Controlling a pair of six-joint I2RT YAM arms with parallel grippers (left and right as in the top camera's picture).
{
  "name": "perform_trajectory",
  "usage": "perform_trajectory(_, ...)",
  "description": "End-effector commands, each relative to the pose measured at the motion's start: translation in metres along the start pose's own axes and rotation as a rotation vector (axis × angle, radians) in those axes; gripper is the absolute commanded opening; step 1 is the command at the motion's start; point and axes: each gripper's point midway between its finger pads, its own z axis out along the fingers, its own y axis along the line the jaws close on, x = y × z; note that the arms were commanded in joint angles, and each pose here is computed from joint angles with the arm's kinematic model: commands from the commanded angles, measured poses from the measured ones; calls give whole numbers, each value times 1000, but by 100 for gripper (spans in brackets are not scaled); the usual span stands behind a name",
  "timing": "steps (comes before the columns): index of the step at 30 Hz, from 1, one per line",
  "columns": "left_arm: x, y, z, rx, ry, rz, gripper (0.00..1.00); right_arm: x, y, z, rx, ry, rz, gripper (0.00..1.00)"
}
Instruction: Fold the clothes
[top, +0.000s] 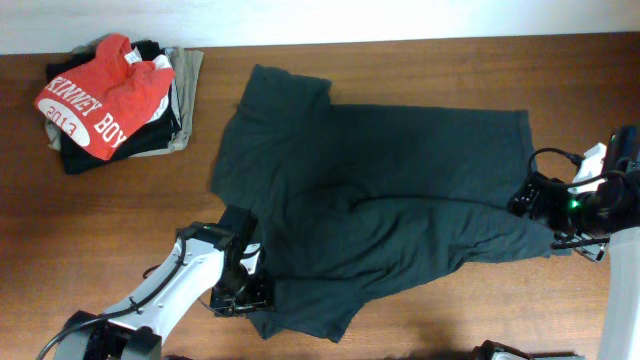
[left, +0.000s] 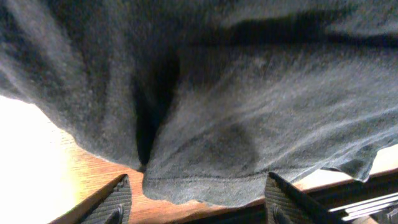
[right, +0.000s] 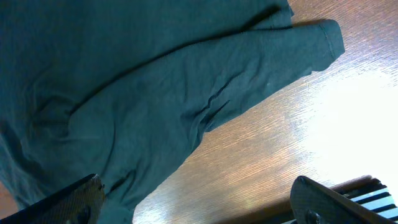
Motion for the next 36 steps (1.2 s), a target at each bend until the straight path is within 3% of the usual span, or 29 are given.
perform_trajectory(1, -1, 1, 2, -3, -15, 2, 63, 0, 1, 1, -9, 4, -5, 99)
perform_trajectory(5, 1, 3, 4, -6, -10, 0, 37, 0, 1, 1, -9, 4, -5, 99)
perform_trajectory(8, 0, 7, 3, -29, -17, -1, 6, -1, 1, 1, -5, 0, -5, 99)
perform_trajectory(9, -1, 7, 3, -33, -20, -1, 1, -4, -1, 1, 6, -12, 3, 99)
perform_trajectory(12, -10, 1, -8, -26, -43, 7, 1, -11, -23, 3, 131, -42, 137, 99)
perform_trajectory(16, -25, 5, -21, -85, -102, 14, 1, -9, -29, 19, 167, 24, 197, 99)
perform_trajectory(20, -23, 6, -21, -88, -94, 12, 1, -6, -69, 38, 334, 63, 416, 99)
perform_trajectory(25, -23, 6, -21, -88, -94, 12, 1, -13, -121, 48, 373, 77, 607, 99)
perform_trajectory(30, -25, 5, -21, -85, -103, 14, 1, -23, -141, 68, 131, 123, 715, 99)
perform_trajectory(34, -29, 4, -22, -80, -119, 19, 1, -11, -175, 105, 122, 138, 829, 99)
perform_trajectory(35, -30, 4, -22, -79, -120, 19, 1, -9, -177, 119, 88, 137, 848, 97)
perform_trajectory(36, -30, 4, -22, -79, -120, 19, 1, -10, -180, 130, 81, 128, 848, 88)
